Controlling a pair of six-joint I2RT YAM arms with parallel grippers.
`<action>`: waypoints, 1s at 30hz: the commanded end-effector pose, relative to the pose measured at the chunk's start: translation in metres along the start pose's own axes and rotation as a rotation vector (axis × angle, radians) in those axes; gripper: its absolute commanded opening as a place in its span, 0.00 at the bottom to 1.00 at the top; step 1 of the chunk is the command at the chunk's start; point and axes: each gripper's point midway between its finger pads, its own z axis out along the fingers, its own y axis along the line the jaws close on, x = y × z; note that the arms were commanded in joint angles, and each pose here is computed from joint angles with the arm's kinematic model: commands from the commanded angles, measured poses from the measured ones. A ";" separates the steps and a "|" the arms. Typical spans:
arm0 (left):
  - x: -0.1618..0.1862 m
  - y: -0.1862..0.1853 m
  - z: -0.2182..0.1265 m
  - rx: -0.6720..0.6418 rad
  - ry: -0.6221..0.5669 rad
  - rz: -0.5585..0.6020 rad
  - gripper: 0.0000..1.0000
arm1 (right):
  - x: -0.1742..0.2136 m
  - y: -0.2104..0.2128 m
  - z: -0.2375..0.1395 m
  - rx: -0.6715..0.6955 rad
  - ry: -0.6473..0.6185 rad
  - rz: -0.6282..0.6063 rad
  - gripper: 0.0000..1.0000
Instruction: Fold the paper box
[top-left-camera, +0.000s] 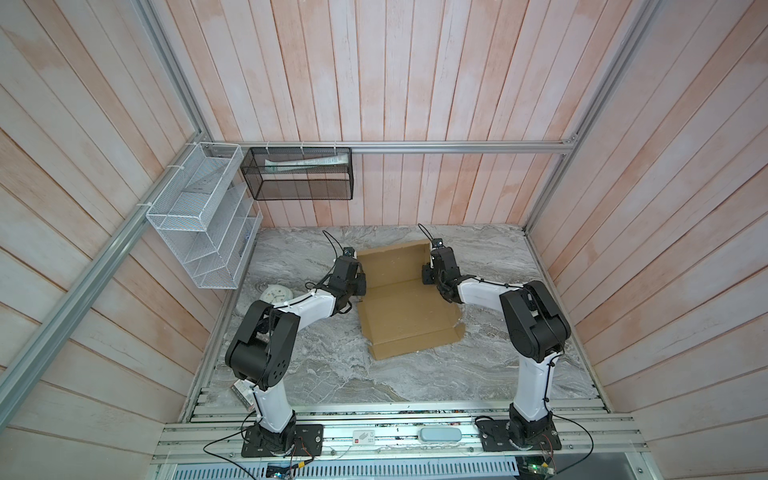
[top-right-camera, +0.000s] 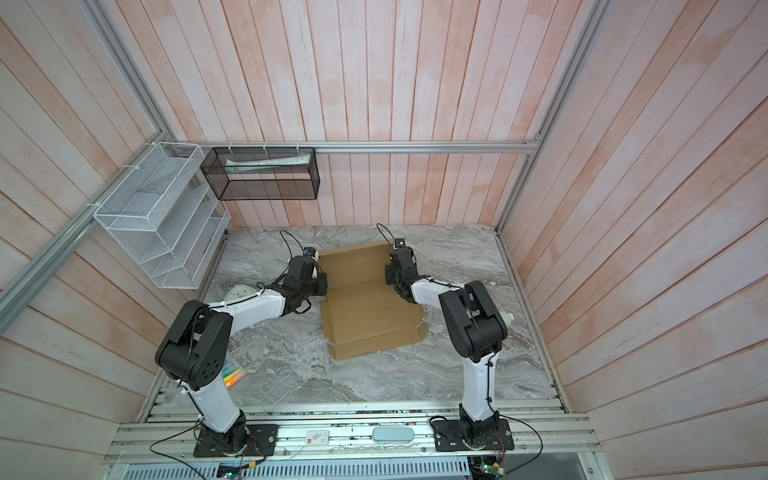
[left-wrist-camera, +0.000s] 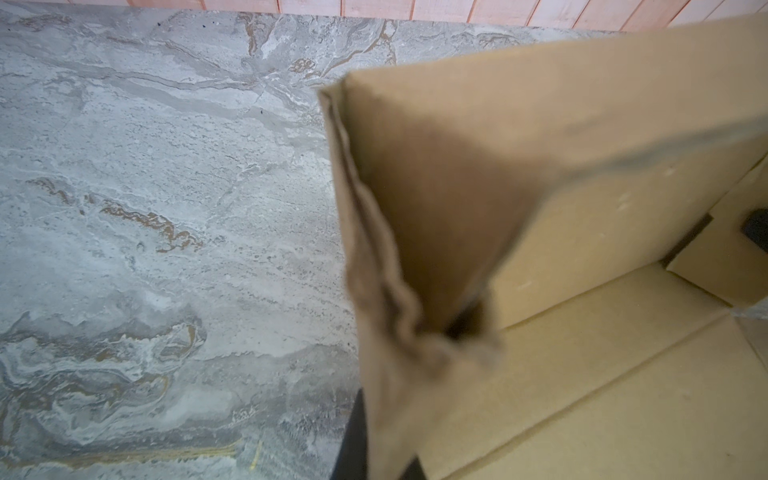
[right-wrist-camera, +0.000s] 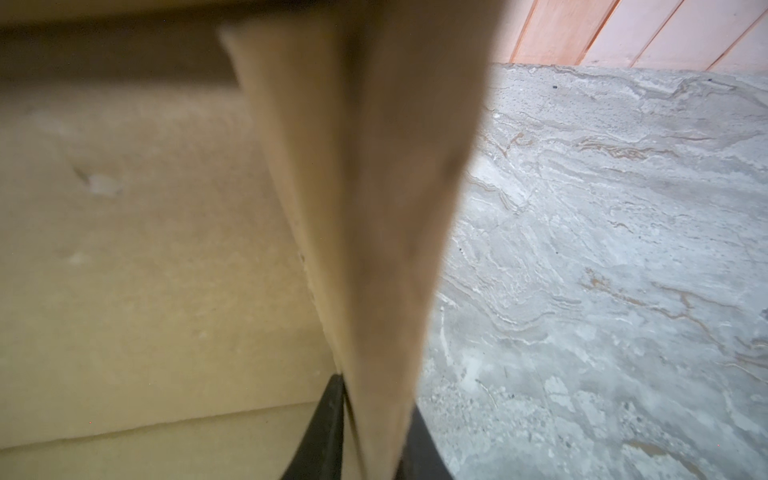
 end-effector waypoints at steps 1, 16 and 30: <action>0.043 -0.012 0.010 0.059 0.149 0.041 0.00 | 0.036 0.020 0.006 -0.045 0.113 -0.026 0.20; 0.047 -0.009 0.008 0.045 0.157 0.042 0.00 | 0.047 0.011 0.003 0.071 0.139 -0.086 0.17; 0.046 -0.009 0.008 0.046 0.151 0.034 0.00 | 0.050 0.003 0.000 0.164 0.158 -0.120 0.11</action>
